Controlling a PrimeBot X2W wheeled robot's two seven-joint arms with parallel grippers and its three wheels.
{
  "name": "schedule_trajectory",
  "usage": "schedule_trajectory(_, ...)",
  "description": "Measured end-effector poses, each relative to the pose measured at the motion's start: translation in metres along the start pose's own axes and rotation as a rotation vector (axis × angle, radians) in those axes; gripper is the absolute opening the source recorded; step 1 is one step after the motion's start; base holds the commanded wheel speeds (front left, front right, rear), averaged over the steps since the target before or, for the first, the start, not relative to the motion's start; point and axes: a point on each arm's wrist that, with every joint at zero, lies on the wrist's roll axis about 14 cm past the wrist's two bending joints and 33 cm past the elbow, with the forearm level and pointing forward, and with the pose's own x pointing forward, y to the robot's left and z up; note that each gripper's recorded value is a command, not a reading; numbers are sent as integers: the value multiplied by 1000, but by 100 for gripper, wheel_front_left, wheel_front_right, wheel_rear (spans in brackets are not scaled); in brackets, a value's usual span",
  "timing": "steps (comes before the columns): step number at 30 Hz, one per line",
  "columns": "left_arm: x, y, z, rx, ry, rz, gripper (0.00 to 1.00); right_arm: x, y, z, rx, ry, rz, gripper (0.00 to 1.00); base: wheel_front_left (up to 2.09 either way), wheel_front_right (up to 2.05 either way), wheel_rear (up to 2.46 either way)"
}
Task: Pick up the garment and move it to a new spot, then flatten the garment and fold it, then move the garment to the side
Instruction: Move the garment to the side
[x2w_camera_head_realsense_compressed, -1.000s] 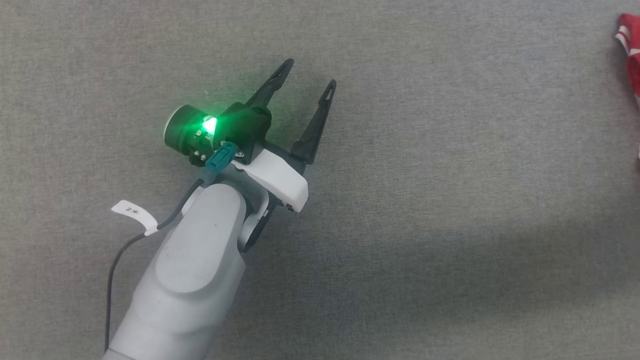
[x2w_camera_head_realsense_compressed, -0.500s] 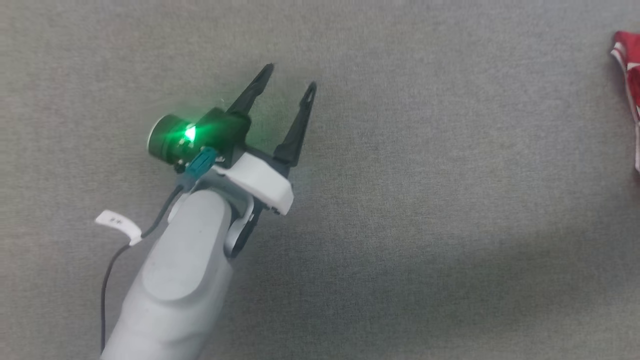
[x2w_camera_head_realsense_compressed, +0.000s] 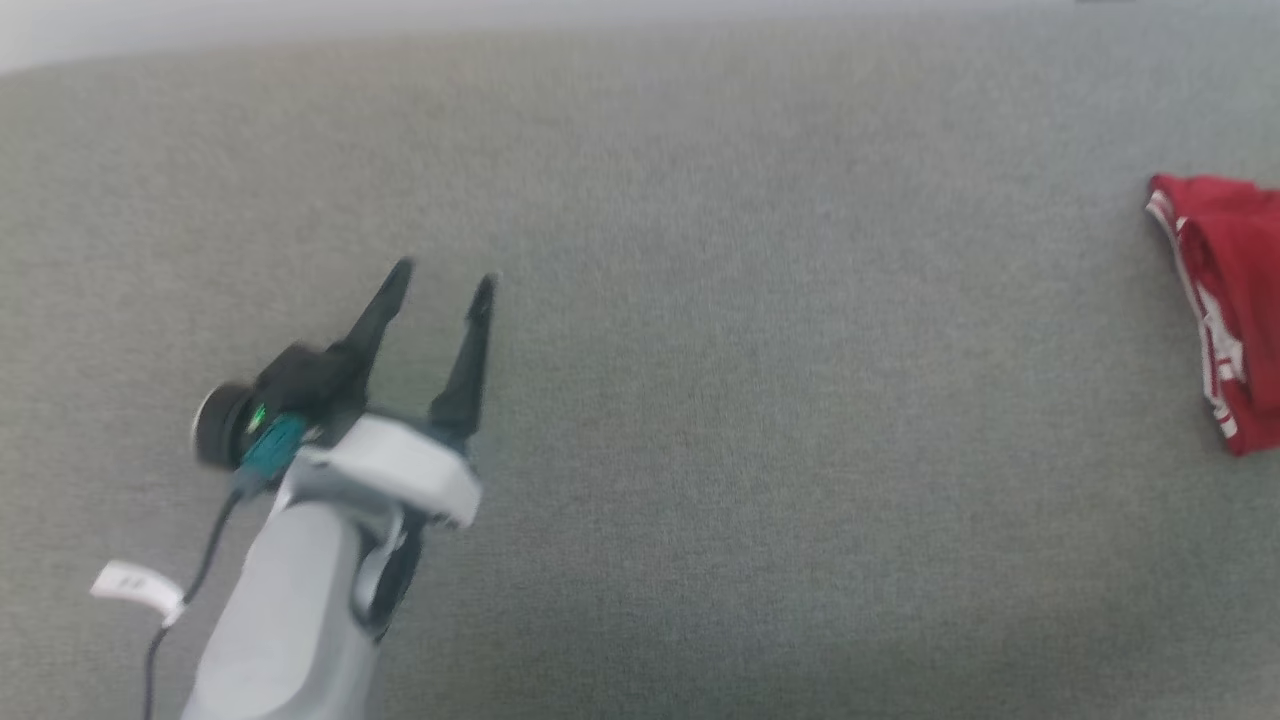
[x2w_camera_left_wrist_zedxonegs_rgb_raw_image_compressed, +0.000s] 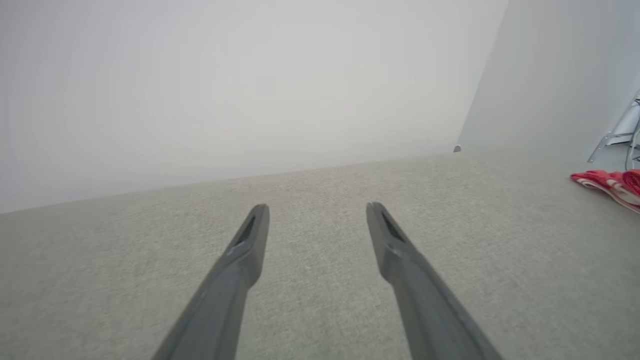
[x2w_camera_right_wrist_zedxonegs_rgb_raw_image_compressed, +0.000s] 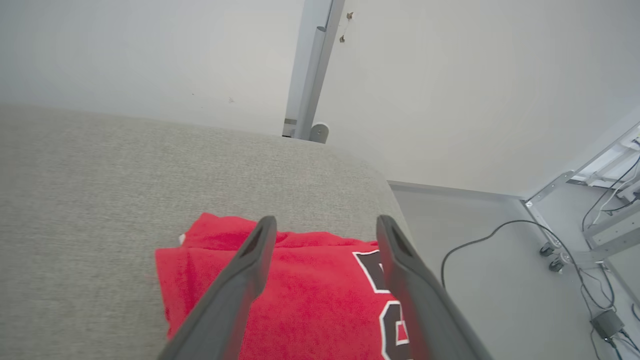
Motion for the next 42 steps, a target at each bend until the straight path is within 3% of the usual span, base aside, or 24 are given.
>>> schedule_trajectory(10, -71, 43, 21, 12, -19, 137, 100, -42, 68, 48, 119, -204, 174, 100, 0, 0, 0)
schedule_trajectory(18, -122, 56, 32, 16, -38, 187, 100, -90, 104, 43, 169, -280, 237, 100, 0, 0, 0)
schedule_trajectory(28, -167, 75, 41, 30, -69, 274, 100, -137, 126, 33, 227, -354, 232, 100, 0, 0, 0)
schedule_trajectory(42, -191, 82, 40, 24, -74, 326, 100, -170, 139, 12, 272, -353, 205, 100, 0, 0, 0)
